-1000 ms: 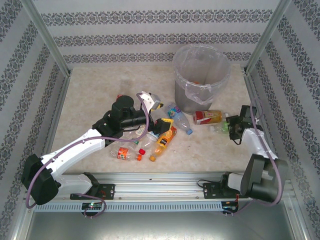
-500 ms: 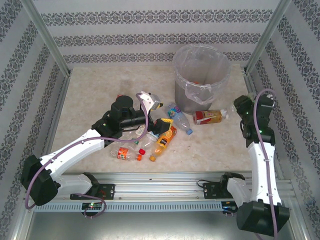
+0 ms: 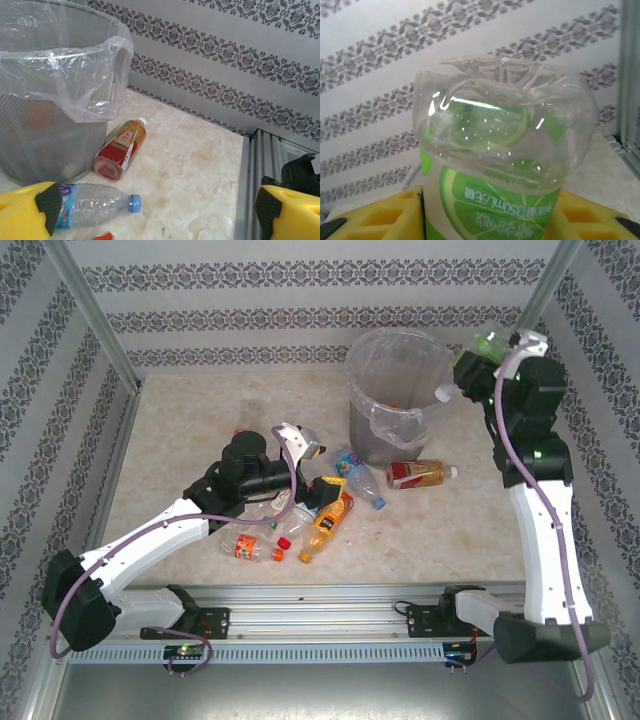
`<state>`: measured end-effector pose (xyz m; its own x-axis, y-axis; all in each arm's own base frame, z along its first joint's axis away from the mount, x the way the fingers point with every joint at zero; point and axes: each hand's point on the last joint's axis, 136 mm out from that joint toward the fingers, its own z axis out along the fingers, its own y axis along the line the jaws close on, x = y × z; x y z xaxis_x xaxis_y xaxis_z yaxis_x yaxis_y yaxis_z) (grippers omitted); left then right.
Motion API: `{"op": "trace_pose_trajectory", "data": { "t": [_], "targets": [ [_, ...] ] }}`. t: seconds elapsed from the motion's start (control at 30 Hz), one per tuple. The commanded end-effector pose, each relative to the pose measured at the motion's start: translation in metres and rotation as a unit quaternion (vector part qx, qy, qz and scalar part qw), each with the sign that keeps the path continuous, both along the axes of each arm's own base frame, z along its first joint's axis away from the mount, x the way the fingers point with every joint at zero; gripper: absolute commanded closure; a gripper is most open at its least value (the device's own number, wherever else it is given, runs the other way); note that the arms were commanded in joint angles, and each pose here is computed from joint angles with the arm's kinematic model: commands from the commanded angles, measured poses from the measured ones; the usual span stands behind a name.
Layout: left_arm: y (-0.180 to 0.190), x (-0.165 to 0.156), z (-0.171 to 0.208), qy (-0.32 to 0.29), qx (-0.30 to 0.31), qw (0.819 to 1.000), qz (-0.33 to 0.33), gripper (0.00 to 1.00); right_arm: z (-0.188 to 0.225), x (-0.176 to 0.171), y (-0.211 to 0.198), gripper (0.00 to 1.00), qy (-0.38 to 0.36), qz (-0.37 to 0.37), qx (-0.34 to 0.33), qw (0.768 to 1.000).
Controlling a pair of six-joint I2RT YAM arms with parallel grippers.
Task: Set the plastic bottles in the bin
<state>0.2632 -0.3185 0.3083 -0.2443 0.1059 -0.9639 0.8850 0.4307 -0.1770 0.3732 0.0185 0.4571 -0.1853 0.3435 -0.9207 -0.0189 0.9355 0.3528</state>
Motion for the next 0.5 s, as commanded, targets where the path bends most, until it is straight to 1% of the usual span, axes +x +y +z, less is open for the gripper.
{"op": "trace_pose_trajectory", "data": {
  "t": [0.0,0.13,0.3,0.47],
  "targets": [
    [-0.001,-0.005,0.021,-0.028,-0.009,1.000,-0.005,0.00,0.008,0.014,0.032,0.48,0.015,0.077,-0.061,0.995],
    [0.000,-0.005,0.021,-0.030,-0.007,1.000,-0.001,0.00,0.006,0.032,0.060,0.48,0.036,0.124,-0.100,0.987],
    [-0.001,-0.005,0.020,-0.030,-0.005,1.000,-0.003,0.00,-0.007,0.051,0.076,0.48,0.071,0.153,-0.133,0.977],
    [-0.001,-0.004,0.018,-0.029,-0.003,1.000,-0.002,0.00,-0.030,0.073,0.087,0.47,0.117,0.170,-0.165,0.964]
  ]
}}
